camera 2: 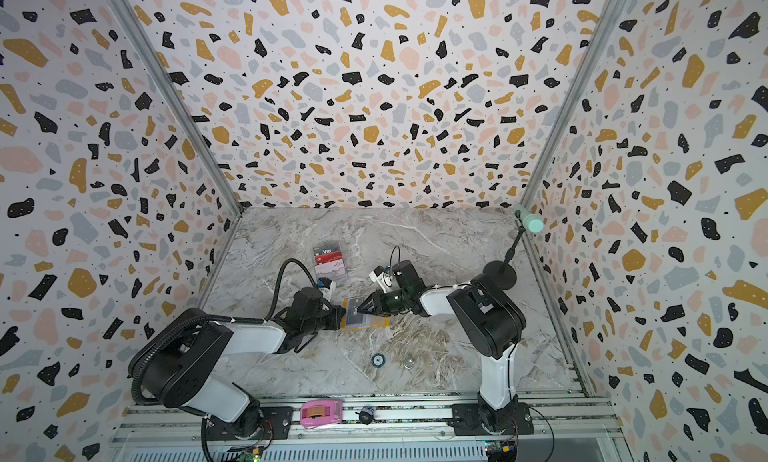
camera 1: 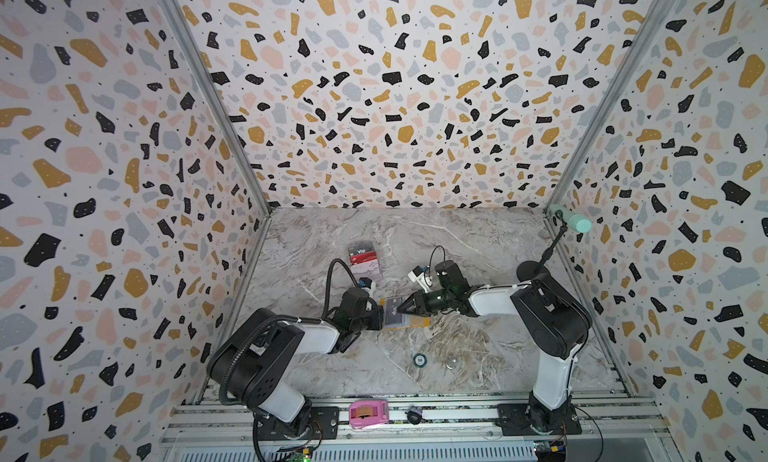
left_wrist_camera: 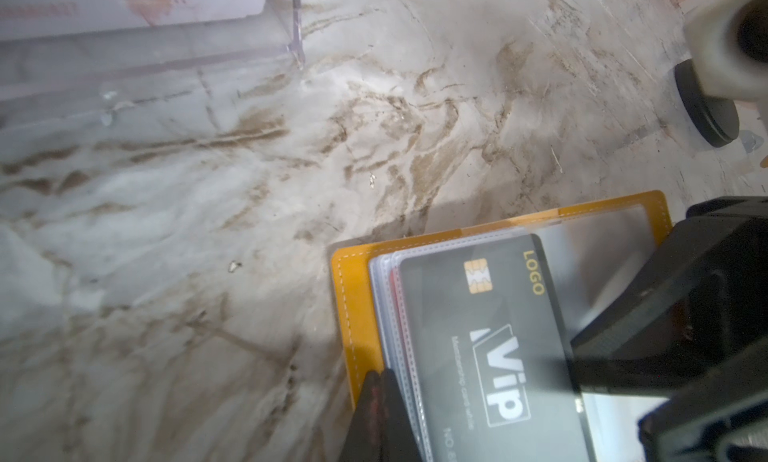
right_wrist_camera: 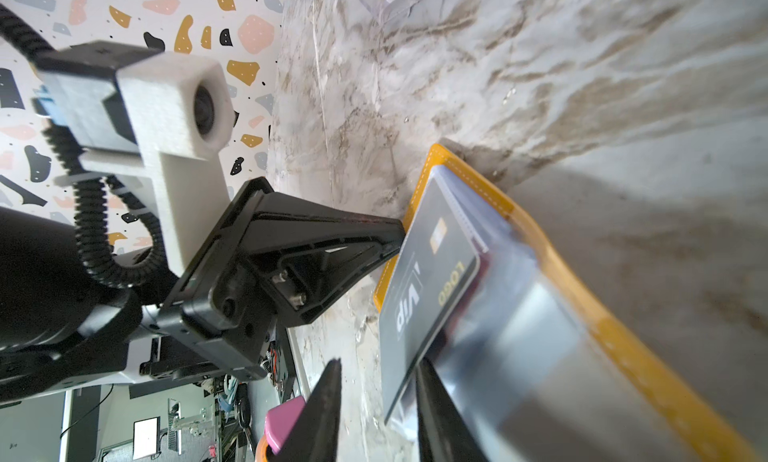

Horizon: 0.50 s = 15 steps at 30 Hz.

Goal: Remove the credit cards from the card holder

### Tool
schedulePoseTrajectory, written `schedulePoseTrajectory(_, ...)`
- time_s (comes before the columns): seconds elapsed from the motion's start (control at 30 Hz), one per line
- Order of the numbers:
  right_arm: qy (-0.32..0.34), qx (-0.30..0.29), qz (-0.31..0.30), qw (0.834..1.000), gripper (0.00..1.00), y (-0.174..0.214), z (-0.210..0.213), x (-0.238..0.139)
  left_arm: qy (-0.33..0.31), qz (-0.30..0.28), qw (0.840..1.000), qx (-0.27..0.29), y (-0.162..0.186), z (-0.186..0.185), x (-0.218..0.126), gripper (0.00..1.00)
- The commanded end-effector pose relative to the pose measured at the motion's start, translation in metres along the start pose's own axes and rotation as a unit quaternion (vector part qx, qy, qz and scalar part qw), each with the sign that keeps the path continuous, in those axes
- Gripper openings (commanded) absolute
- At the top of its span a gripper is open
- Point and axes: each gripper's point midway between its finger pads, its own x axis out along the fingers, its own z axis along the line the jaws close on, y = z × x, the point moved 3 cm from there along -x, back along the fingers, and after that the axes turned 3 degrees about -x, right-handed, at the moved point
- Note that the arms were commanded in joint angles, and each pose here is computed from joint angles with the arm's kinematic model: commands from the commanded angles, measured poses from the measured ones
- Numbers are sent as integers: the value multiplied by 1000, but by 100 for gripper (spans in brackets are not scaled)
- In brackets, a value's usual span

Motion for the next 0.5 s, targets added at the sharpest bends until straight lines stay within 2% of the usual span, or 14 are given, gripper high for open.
schedulePoseTrajectory(0.0, -30, -15, -2, 999, 32, -4, 14, -2, -35, 59, 998, -5, 30, 17, 4, 0)
schedulePoseTrajectory(0.47, -15, 46, -12, 999, 32, -7, -6, 9, -35, 60, 998, -5, 32, 18, 4, 0)
